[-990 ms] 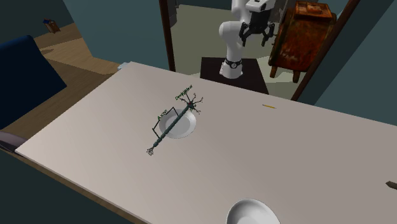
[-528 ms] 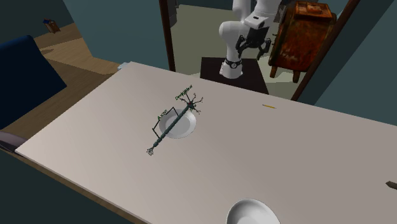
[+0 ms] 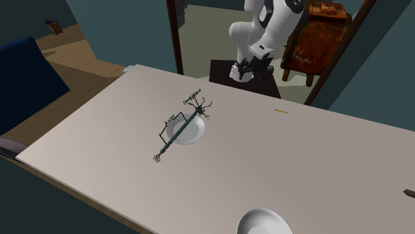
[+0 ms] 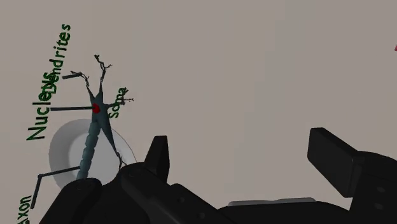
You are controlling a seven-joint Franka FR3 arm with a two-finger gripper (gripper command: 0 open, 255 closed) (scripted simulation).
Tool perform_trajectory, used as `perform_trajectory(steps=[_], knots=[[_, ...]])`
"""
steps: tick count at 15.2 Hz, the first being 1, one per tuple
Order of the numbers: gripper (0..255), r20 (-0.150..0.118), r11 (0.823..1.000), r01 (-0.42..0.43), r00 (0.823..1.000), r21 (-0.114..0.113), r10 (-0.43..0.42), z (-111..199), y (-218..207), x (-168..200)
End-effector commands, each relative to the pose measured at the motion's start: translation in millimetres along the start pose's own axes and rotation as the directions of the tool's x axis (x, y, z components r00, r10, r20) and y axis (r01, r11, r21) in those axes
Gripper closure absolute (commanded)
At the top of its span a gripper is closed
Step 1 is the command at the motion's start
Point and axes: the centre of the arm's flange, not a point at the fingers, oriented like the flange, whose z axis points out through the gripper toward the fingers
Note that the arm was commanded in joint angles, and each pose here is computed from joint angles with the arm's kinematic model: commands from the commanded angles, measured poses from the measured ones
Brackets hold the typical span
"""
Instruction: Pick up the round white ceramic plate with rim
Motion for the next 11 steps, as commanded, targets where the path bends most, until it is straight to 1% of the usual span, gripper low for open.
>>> perform_trajectory(steps=[1,6,11], knots=[[0,0.017,0.999,-0.015,1.000,-0.041,0.015,18.6,3.2,22.3],[0,0.058,0.989,-0.049,0.997,-0.140,0.057,65.8,12.9,70.6],[0,0.095,0.968,-0.078,0.990,-0.239,0.103,113.8,29.1,116.3]])
